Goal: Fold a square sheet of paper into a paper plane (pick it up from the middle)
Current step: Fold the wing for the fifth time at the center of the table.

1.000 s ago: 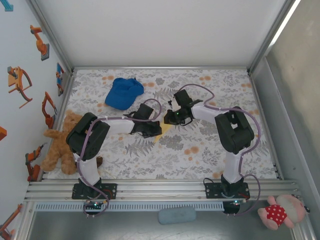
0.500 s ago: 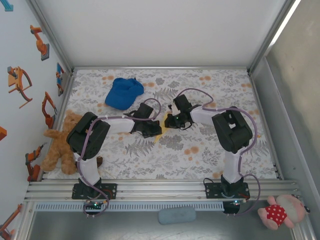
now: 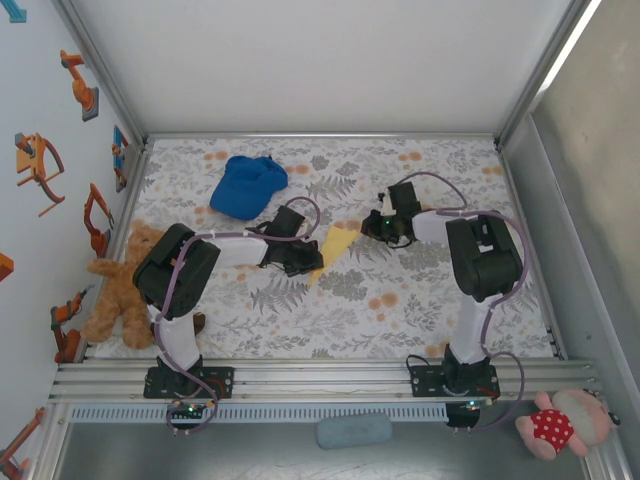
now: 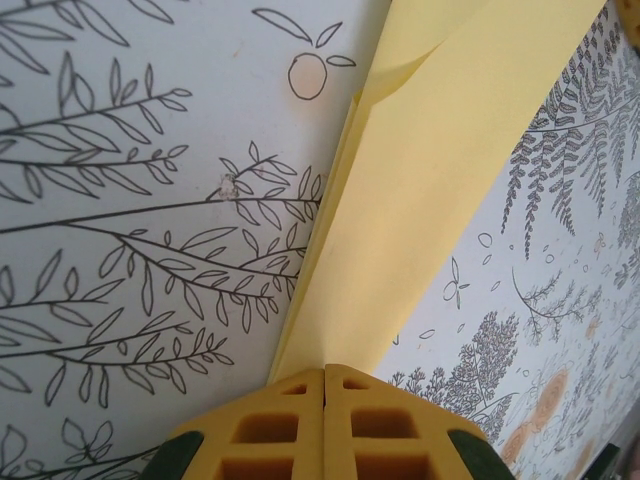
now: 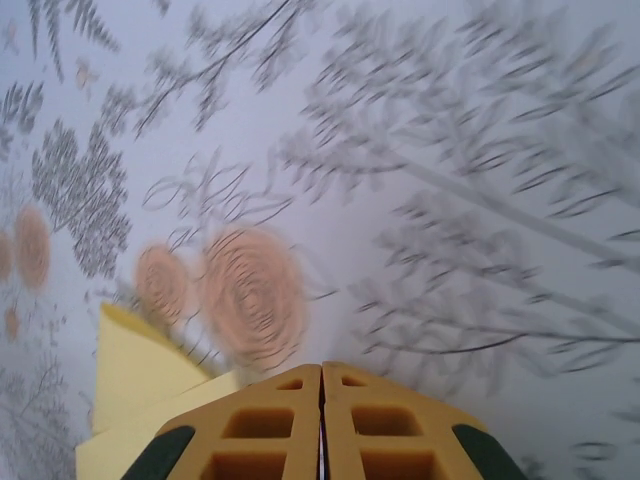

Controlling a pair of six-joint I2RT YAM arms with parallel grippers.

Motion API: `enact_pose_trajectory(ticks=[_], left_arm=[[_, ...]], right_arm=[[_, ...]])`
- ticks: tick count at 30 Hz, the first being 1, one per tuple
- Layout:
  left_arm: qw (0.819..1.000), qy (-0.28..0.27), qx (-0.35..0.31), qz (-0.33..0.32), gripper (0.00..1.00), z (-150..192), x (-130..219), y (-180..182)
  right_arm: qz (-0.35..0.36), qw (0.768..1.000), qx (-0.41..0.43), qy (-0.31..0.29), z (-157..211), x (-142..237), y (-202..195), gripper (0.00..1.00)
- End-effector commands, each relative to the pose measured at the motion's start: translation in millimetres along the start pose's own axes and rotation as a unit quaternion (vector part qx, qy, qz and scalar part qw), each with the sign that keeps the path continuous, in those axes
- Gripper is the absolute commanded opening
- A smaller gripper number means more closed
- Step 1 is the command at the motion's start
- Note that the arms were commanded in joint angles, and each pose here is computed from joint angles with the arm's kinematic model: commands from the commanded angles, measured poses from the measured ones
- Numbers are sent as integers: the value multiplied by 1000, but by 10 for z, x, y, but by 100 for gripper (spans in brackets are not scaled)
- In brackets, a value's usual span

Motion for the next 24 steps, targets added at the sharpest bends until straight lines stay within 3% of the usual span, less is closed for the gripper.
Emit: enact_pose_trajectory(ticks=[1,8,13,19,24], left_arm=[[991,90,52,-85,0,419,-135,434],[999,39,7,-31,7,27,91,-40],[999,-29,-16,-3,27,-228,505,-316],[996,-90,-7,-21,49,-247,951,-143],[990,-129,12,-59,66,-156,1197,171]], right_arm=[[34,999,-13,-26,-147,-12,-118,9],[1,1000,-4,-31,-160,317,152,11],[14,1000,3,-21,31,563,293,16],[72,997,24,-10,383,715,488,42],[112,993,39,-11,653,726,768,50]])
Point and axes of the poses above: each hand's point on the last joint's axis, 136 mm out from that joint toward the fingers, its own x axis back along the fingers, its own y axis along the line the jaws close on, z = x × y, the point moved 6 cm from there along x, back along the fingers, and after that the axes turned 6 degrees about -x, right-handed, at the moved point
